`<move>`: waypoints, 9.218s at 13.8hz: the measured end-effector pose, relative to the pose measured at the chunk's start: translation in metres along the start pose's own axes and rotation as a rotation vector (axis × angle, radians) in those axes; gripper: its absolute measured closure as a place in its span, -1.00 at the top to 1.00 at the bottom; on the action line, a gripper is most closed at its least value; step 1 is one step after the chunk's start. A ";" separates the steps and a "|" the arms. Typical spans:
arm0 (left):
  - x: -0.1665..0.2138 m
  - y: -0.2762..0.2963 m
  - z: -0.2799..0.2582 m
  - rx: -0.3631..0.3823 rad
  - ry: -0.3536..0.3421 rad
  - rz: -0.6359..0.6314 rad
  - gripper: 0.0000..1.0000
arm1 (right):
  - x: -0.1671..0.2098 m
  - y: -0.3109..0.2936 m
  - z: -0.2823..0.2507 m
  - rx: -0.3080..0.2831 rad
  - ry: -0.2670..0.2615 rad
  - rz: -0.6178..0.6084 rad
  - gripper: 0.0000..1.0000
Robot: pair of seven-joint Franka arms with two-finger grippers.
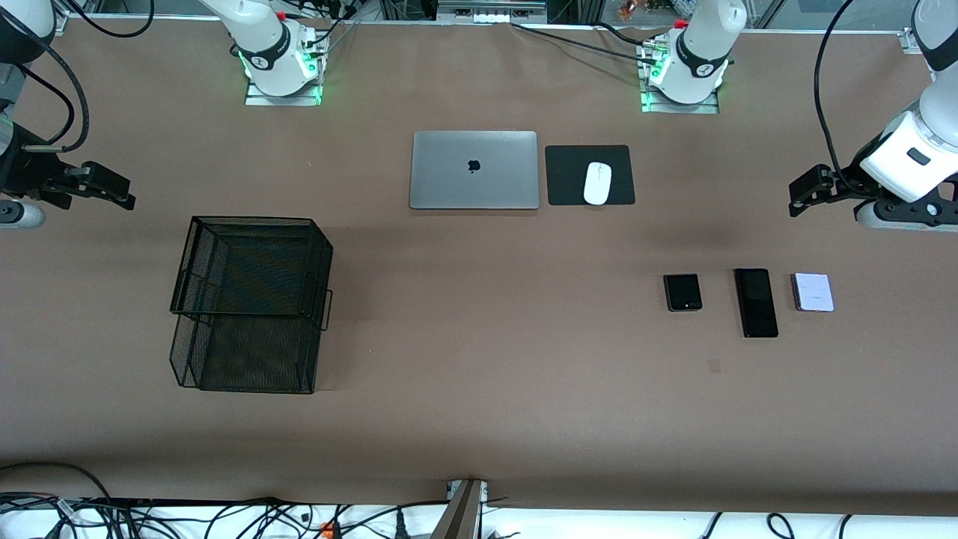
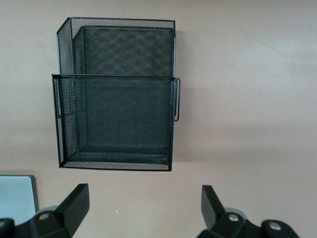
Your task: Place phones with both arms
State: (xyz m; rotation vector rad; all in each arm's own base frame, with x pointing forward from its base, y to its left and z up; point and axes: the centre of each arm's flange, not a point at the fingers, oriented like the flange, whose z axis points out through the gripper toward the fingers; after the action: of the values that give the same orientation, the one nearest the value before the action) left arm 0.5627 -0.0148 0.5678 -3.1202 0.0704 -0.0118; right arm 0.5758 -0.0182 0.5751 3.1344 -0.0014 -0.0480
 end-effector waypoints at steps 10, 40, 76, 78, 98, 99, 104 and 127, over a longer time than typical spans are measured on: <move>0.004 0.000 0.006 0.000 -0.029 -0.002 1.00 | 0.000 0.000 0.000 0.000 0.000 0.000 1.00; -0.007 0.052 0.387 -0.060 -0.016 -0.006 1.00 | 0.000 -0.001 0.000 0.000 0.000 -0.001 1.00; -0.005 0.513 0.353 -0.297 0.143 -0.002 0.60 | 0.001 -0.001 -0.001 0.000 0.009 -0.002 1.00; -0.021 0.532 0.380 -0.328 0.165 -0.017 0.60 | 0.002 -0.001 -0.002 -0.001 0.018 -0.002 1.00; 0.106 0.079 0.214 0.041 -0.304 -0.080 1.00 | -0.010 -0.401 0.121 0.000 0.047 0.105 1.00; 0.105 0.047 0.224 0.037 -0.324 -0.077 1.00 | -0.017 -0.434 0.139 -0.007 0.042 0.120 1.00; 0.100 -0.039 0.268 0.037 -0.166 -0.085 1.00 | -0.031 -0.506 0.237 -0.036 0.026 0.123 1.00; 0.011 -0.086 0.405 0.042 0.041 -0.111 1.00 | 0.010 -0.464 0.302 -0.064 0.026 0.115 0.58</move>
State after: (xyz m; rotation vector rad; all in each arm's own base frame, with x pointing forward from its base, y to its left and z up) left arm 0.5809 0.0791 0.1652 -3.0773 -0.1014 -0.0773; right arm 0.5770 0.4433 0.2697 3.0642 -0.1768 -0.0058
